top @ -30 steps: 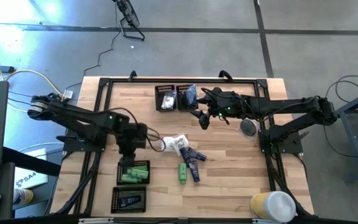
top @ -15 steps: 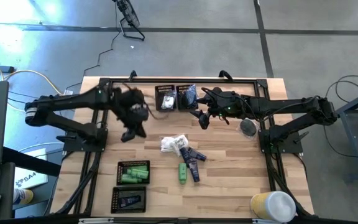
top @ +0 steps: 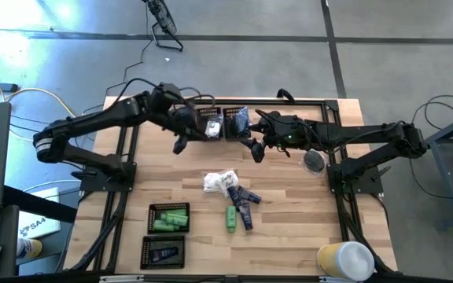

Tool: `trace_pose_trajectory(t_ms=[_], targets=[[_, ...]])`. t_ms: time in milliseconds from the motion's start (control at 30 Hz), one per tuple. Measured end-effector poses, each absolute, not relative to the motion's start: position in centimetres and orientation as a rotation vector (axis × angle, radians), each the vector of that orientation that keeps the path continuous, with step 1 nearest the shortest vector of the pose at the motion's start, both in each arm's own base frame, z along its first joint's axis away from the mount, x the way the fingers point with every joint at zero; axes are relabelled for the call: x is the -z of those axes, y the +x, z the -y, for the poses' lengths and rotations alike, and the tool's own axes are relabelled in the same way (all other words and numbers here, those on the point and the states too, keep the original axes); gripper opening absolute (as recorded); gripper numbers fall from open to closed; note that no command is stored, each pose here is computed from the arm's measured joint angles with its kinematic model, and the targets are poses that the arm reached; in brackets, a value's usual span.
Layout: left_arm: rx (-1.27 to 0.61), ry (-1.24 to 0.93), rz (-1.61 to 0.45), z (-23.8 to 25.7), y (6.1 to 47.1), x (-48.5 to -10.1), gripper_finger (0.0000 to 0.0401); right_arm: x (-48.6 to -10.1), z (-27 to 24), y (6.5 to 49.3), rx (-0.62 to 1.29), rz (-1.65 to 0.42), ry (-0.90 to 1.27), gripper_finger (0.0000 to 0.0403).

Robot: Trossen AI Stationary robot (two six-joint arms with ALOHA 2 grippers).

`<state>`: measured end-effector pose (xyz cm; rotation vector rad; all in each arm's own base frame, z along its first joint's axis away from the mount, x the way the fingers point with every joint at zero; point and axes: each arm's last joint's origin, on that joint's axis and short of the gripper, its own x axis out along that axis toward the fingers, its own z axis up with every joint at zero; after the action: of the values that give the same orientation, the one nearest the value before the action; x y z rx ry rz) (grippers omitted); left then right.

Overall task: Pick & Place Travel size toiletries
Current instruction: Put the black hairbrush into the top right basket

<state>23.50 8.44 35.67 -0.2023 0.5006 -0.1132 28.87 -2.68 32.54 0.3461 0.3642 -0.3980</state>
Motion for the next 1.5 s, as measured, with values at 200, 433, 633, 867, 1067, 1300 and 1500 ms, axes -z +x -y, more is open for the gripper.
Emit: trace_pose_trajectory(t_ms=[200, 433, 633, 867, 1067, 1300, 1500], targets=[[0.030, -0.257, -0.476, -11.0, 24.4, -34.9, 0.0028, -32.3, 3.1, 28.6, 0.479, -0.366, 0.427, 0.0290], [0.046, -0.279, -0.446, -13.9, 24.1, -34.2, 0.0028, -31.3, 3.8, 28.4, 0.531, -0.450, 0.421, 0.0290], [0.048, -0.237, -0.355, -15.1, 24.0, -34.9, 0.0028, -29.9, 4.8, 28.9, 0.642, -0.472, 0.539, 0.0290], [0.008, -0.230, -0.344, -16.1, 23.4, -35.0, 0.0028, -25.8, 5.7, 26.9, 0.967, -0.769, 0.764, 0.0290], [-0.011, -0.198, -0.342, -16.6, 23.1, -35.0, 0.0028, -24.7, 5.0, 24.6, 1.151, -0.981, 0.845, 0.0282], [-0.010, -0.189, -0.342, -16.6, 23.1, -35.0, 0.0028, -24.6, 4.6, 22.6, 1.306, -1.128, 0.885, 0.0176], [-0.009, -0.197, -0.352, -16.6, 23.0, -34.9, 0.0028, -23.5, 4.4, 22.2, 1.355, -1.139, 0.941, 0.0046]])
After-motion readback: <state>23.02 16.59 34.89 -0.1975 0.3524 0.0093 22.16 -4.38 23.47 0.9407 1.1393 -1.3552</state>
